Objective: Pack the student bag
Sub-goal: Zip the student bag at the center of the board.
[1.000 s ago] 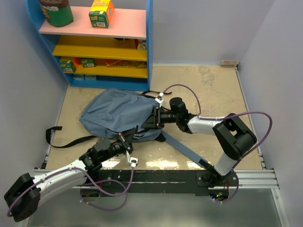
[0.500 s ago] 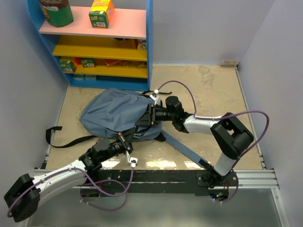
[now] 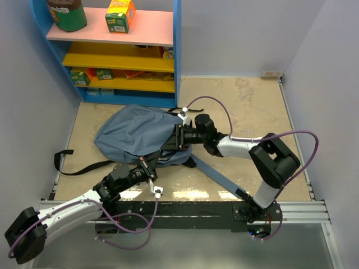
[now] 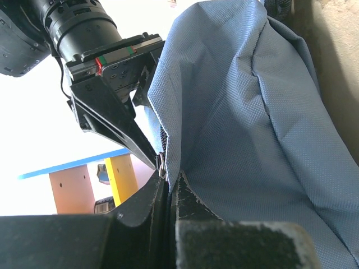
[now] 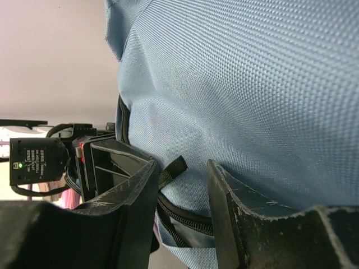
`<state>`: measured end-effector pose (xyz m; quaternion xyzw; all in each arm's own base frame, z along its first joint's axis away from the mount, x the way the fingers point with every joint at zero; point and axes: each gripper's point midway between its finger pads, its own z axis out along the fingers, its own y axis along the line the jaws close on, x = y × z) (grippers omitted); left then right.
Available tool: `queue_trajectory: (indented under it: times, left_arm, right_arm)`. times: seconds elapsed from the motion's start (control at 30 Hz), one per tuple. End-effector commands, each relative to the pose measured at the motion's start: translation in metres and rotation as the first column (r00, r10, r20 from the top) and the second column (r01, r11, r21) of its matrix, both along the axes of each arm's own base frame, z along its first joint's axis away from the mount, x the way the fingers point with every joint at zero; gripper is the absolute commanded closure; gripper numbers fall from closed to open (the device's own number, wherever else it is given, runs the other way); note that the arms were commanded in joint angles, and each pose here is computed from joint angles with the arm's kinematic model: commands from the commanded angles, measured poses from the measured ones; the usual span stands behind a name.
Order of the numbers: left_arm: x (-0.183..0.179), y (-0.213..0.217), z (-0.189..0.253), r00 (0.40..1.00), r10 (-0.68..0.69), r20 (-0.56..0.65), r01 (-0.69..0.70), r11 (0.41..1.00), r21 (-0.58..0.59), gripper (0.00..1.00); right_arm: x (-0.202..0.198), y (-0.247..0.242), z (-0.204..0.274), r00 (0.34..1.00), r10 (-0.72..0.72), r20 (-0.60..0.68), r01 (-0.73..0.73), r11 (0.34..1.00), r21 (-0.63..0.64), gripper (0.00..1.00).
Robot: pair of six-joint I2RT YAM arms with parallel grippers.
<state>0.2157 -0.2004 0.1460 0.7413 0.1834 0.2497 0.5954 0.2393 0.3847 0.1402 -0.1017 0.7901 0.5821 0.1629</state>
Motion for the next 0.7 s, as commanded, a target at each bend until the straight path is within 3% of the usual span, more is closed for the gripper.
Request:
queue_trajectory:
  times: [0.0, 0.27, 0.5, 0.67]
  left_arm:
    - [-0.004, 0.016, -0.013, 0.995, 0.033, 0.092, -0.033, 0.999, -0.006, 1.00]
    - [-0.003, 0.017, -0.019, 0.996, 0.035, 0.083, -0.036, 0.999, 0.016, 1.00]
    - [-0.002, 0.019, -0.023, 0.996, 0.044, 0.074, -0.047, 0.998, 0.029, 1.00]
    - [-0.001, 0.020, -0.023, 0.996, 0.054, 0.070, -0.056, 0.998, 0.029, 1.00]
  right_arm:
    - [0.006, 0.007, 0.020, 0.999, -0.007, 0.046, 0.005, 0.999, 0.051, 0.56]
    - [-0.005, 0.022, 0.041, 0.999, 0.037, 0.003, -0.037, 0.982, 0.184, 0.59]
    - [-0.013, 0.020, 0.045, 0.998, 0.055, -0.003, -0.053, 0.979, 0.198, 0.61]
    - [-0.015, 0.018, 0.039, 0.999, 0.050, -0.017, -0.046, 0.982, 0.185, 0.71]
